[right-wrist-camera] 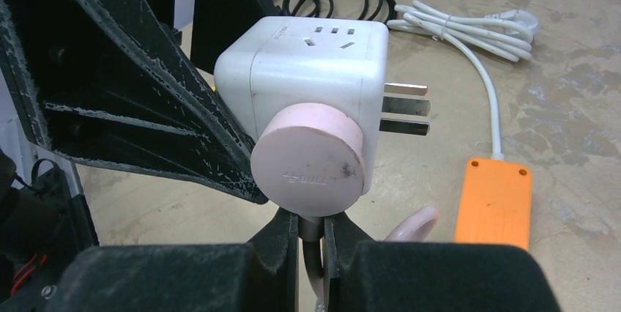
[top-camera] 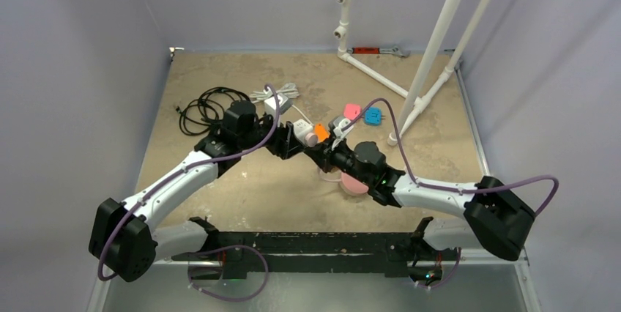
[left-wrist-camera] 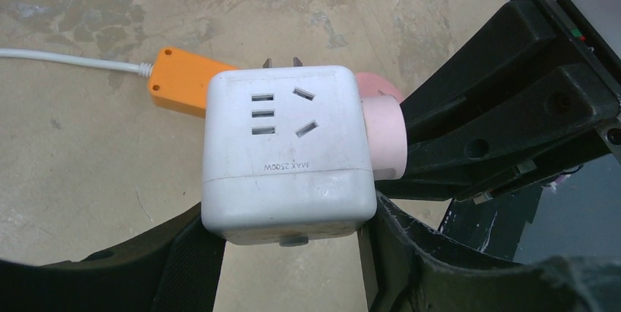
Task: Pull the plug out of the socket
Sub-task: Remove the plug from the socket.
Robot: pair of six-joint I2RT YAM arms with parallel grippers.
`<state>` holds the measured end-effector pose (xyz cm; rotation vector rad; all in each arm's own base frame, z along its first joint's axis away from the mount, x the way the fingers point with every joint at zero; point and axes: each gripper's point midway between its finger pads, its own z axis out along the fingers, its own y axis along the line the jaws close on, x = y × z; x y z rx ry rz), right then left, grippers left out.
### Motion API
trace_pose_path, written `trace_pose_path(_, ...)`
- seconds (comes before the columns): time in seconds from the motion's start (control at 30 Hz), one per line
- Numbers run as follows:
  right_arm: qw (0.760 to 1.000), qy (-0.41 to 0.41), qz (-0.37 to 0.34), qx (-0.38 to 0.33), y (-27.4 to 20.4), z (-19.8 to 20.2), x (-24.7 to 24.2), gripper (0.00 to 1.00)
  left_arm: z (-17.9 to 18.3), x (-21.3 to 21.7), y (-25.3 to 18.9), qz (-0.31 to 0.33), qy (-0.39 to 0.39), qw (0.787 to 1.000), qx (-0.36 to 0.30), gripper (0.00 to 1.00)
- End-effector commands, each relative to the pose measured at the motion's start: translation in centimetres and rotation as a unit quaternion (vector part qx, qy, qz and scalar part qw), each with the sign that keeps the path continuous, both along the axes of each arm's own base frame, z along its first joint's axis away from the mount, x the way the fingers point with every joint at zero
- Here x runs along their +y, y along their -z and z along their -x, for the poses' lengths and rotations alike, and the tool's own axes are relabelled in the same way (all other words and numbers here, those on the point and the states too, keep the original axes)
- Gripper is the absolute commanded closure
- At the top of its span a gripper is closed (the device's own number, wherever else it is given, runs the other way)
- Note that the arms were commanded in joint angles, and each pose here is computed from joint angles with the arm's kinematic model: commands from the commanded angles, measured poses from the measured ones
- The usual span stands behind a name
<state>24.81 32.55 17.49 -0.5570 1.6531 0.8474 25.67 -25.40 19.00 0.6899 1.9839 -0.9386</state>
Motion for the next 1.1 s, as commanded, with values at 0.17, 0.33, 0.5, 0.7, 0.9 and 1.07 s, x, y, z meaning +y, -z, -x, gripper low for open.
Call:
trace_pose_path(0.17, 0.993, 0.011, -0.081, -0.09, -6.3, 1.1, -2.5, 1.0, -3.6, 4.0, 1.0, -0.1, -0.13, 0.986, -0.03, 1.0)
trace_pose_path(0.33, 0.989, 0.013, -0.099, -0.113, -7.7, 1.9, -3.6, 1.0, -4.4, 5.6, 1.5, -0.131, -0.175, 0.975, -0.033, 1.0)
trace_pose_path(0.5, 0.988, 0.013, -0.099, -0.119, -8.0, 2.0, -3.8, 1.0, -4.8, 6.4, 1.7, -0.146, -0.195, 0.969, -0.033, 1.0)
trace_pose_path(0.7, 0.991, 0.031, -0.078, -0.101, -6.7, 0.9, -3.4, 1.0, -3.8, 4.6, 0.6, -0.103, -0.148, 0.983, -0.038, 1.0)
trace_pose_path(0.9, 0.997, 0.046, -0.038, -0.045, -3.1, -0.8, -1.9, 1.0, -0.8, 0.4, -2.3, -0.001, -0.022, 0.999, -0.045, 1.0)
trace_pose_path(1.07, 0.998, 0.059, -0.013, -0.029, -1.1, -1.9, -1.3, 1.0, 2.5, -2.1, -5.1, 0.085, 0.083, 0.992, -0.047, 1.0)
